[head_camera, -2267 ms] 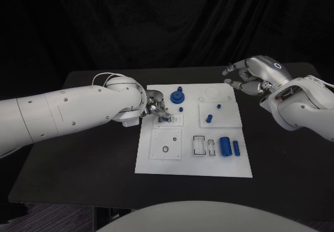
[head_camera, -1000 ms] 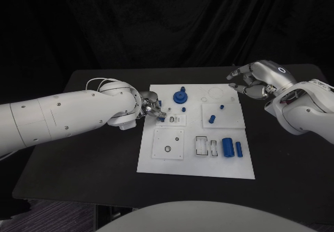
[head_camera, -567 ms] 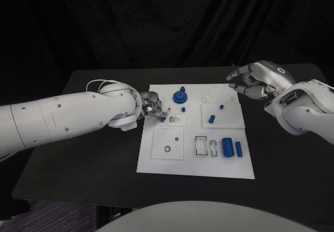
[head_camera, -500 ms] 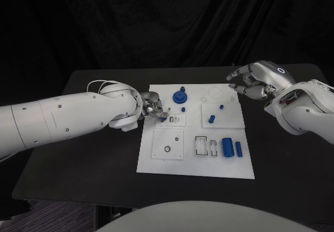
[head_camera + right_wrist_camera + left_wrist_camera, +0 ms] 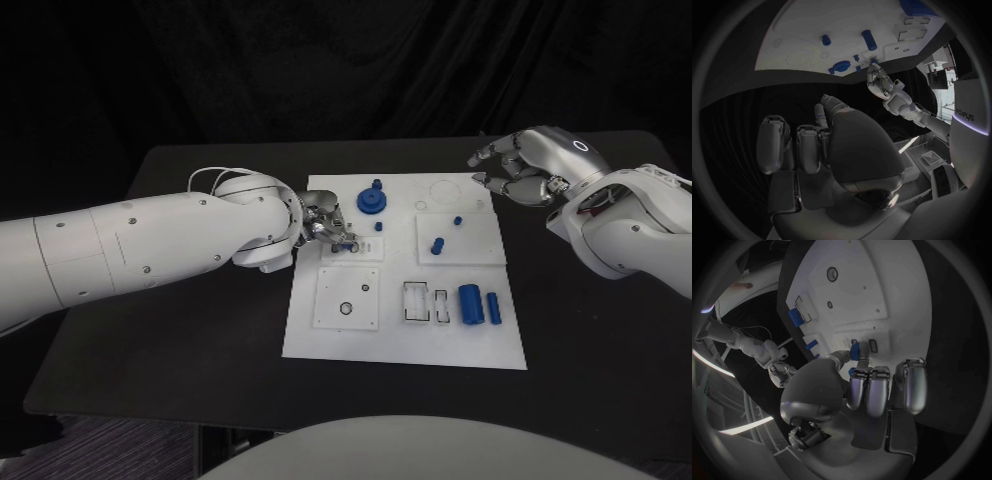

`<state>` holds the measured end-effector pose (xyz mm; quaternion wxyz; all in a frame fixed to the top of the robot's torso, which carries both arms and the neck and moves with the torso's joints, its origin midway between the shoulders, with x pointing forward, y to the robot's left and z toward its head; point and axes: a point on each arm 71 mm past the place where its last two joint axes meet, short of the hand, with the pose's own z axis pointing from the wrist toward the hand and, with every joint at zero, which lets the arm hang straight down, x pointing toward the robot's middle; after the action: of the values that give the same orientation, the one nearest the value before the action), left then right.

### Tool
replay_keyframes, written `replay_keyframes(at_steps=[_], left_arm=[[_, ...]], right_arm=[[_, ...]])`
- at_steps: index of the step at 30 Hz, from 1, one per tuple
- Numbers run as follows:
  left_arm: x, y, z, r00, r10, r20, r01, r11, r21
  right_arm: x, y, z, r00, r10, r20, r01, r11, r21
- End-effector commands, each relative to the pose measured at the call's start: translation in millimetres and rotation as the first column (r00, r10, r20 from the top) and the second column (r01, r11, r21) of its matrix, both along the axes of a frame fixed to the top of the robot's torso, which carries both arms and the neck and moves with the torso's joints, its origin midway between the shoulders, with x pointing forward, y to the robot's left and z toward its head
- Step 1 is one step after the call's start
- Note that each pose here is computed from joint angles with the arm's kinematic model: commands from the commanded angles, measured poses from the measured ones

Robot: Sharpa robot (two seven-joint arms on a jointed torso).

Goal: Assemble the parts on the task board

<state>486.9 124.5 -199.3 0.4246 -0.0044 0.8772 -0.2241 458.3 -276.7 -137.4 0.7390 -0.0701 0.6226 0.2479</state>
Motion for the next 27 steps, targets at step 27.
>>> replay_keyframes(at_steps=[27], left_arm=[[-1.9,-11.0,-6.3,0.999,-0.038,-0.031,0.039,0.999,0.009]], right_arm=[[1.7,-0.6,-3.1,0.999,-0.027,-0.031,0.026,1.0,-0.011]])
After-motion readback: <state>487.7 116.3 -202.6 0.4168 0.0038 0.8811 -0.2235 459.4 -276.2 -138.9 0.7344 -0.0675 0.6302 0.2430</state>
